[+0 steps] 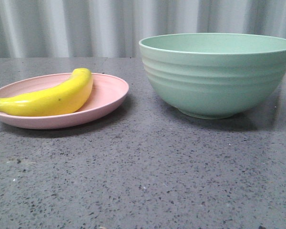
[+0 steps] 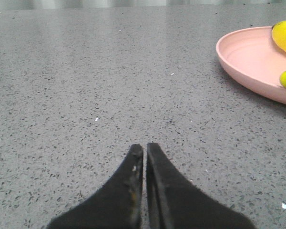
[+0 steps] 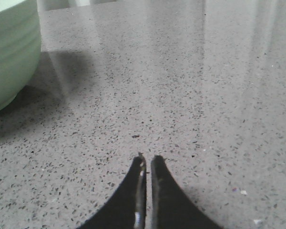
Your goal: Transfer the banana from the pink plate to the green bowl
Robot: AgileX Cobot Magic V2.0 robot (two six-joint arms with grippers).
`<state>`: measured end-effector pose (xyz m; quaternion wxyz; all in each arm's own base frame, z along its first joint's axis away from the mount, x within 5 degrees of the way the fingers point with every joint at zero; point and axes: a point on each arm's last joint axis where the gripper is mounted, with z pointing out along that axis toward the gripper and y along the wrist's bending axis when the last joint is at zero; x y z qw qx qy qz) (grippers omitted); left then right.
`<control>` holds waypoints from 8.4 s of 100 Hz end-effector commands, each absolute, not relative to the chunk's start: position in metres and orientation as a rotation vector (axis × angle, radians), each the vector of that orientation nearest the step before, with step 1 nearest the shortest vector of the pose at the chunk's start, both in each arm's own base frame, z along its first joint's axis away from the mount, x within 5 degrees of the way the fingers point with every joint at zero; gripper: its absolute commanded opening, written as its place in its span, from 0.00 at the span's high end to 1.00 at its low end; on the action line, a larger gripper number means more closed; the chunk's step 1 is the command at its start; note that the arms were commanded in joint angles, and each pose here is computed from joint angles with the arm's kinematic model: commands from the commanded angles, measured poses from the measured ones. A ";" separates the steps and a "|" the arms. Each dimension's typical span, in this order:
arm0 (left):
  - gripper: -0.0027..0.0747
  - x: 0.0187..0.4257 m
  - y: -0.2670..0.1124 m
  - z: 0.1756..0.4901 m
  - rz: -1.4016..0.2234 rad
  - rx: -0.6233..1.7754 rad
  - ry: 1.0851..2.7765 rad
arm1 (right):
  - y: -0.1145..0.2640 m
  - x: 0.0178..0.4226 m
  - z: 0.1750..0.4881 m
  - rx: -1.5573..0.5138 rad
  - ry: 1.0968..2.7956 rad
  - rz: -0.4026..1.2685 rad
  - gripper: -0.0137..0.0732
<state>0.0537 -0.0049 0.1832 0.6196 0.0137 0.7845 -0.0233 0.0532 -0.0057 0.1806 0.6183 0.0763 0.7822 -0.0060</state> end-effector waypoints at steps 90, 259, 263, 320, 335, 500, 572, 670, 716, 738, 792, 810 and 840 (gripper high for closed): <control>0.99 0.054 -0.002 0.197 -0.041 -0.001 1.623 | -0.007 0.053 0.175 0.167 1.790 -0.037 0.92; 0.99 0.054 -0.001 0.204 -0.020 -0.005 1.536 | -0.007 0.055 0.200 0.105 1.525 -0.076 0.92; 0.99 0.054 -0.001 0.204 -0.020 -0.005 1.536 | -0.007 0.055 0.200 0.105 1.524 -0.076 0.92; 0.99 0.054 -0.001 0.205 -0.029 -0.016 1.523 | -0.007 0.055 0.200 0.106 1.523 -0.074 0.92; 0.99 0.054 0.000 0.208 -0.037 -0.030 1.495 | -0.006 0.055 0.201 0.131 1.511 -0.046 0.92; 0.40 0.111 -0.011 0.340 -0.175 -0.013 1.518 | -0.011 0.094 0.296 0.149 1.658 -0.042 0.91; 0.36 0.205 -0.146 0.291 -0.446 0.604 2.082 | -0.011 0.094 0.296 0.149 1.658 -0.043 0.91; 0.79 0.230 -0.164 0.262 -0.388 0.665 2.171 | -0.010 0.092 0.298 0.140 1.720 -0.040 0.91; 0.79 0.199 -0.196 0.341 -0.537 0.786 1.928 | 0.020 0.125 0.359 -0.108 2.026 0.123 0.89; 0.79 0.165 -0.227 0.348 -0.648 0.937 1.850 | 0.054 0.158 0.388 -0.097 2.097 0.443 0.49; 0.79 0.140 -0.254 0.336 -0.715 1.071 1.841 | 0.112 0.232 0.372 0.024 2.213 0.816 0.26; 0.79 0.140 -0.255 0.335 -0.716 1.070 1.844 | 0.117 0.242 0.361 0.061 2.257 0.850 0.26; 0.66 0.139 -0.254 0.333 -0.709 1.086 1.864 | 0.117 0.241 0.361 0.062 2.258 0.853 0.64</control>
